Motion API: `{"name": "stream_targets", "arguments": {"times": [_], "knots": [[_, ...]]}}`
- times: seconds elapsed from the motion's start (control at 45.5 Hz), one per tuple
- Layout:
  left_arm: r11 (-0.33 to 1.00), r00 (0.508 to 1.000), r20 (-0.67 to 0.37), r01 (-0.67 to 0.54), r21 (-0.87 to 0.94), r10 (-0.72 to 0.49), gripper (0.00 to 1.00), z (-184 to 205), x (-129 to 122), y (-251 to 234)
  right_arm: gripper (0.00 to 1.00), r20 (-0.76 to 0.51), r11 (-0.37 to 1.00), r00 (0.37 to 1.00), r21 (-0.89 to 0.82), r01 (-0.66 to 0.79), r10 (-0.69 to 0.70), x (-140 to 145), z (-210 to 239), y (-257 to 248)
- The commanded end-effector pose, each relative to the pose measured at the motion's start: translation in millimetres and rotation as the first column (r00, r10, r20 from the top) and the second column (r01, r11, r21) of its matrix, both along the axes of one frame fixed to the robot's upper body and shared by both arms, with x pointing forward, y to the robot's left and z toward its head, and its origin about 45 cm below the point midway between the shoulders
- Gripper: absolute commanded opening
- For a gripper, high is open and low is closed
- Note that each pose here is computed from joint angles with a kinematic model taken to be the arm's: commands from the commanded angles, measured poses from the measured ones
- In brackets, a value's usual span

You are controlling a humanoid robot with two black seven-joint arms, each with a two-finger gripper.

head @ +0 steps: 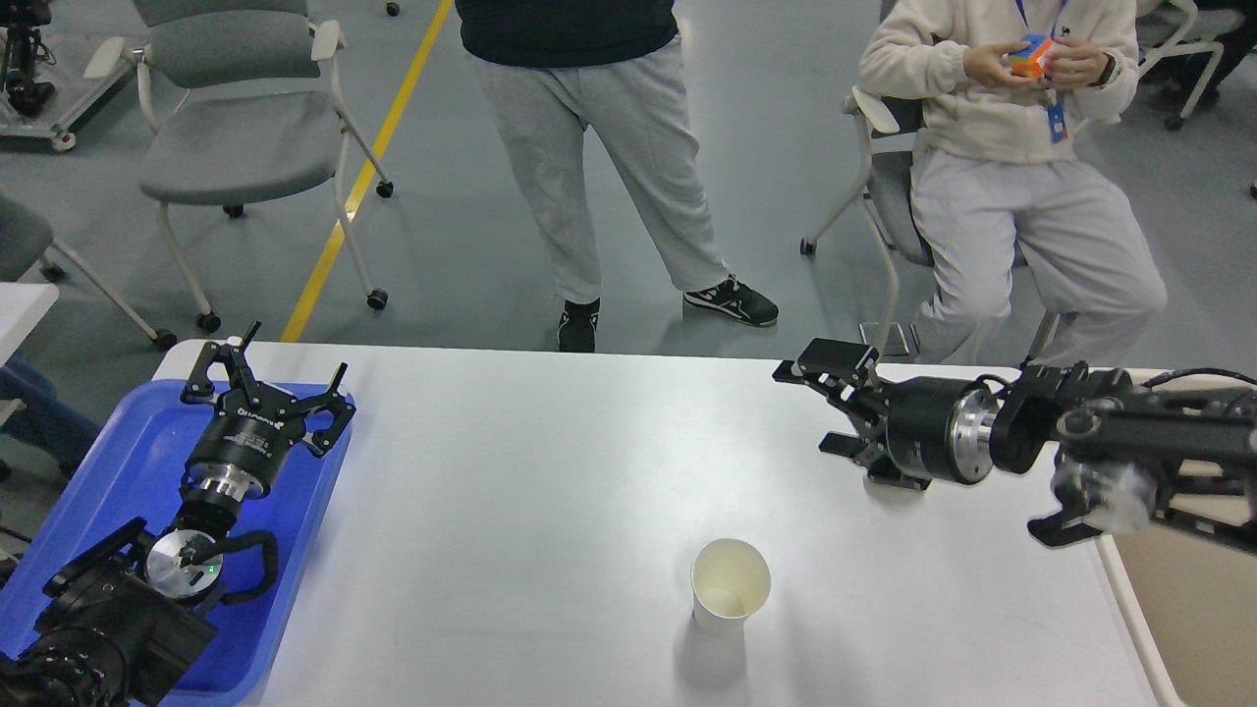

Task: Tidy desktop
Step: 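Lower the right gripper and bring it beside the white paper cup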

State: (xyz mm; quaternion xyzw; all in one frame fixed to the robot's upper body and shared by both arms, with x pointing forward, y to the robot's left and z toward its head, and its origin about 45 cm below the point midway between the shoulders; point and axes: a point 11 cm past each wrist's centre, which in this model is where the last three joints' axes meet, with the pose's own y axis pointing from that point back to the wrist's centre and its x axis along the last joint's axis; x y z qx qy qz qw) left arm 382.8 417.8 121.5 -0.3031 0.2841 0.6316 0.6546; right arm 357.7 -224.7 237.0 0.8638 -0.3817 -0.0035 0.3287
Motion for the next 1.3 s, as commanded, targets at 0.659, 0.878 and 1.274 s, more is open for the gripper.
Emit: {"name": "stream_targets", "arguments": {"times": [0.659,0.878,1.274], "knots": [[1.000,1.000,-0.001,0.000,0.000,0.000,1.00,-0.4,-0.4,0.0,1.00,-0.134,0.856,0.939,-0.387,-0.343,0.316,-60.7,-78.8,-23.5],[1.000,1.000,0.000,0.002,-0.001,-0.002,1.00,-0.2,0.2,-0.9,1.00,-0.170,0.847,0.919,-0.357,-0.393,0.354,-72.8,-92.3,-5.1],[1.000,1.000,-0.002,0.002,-0.001,-0.002,1.00,-0.5,0.0,-0.7,1.00,-0.193,0.845,0.901,-0.316,-0.432,0.388,-78.8,-103.8,23.3]]}}
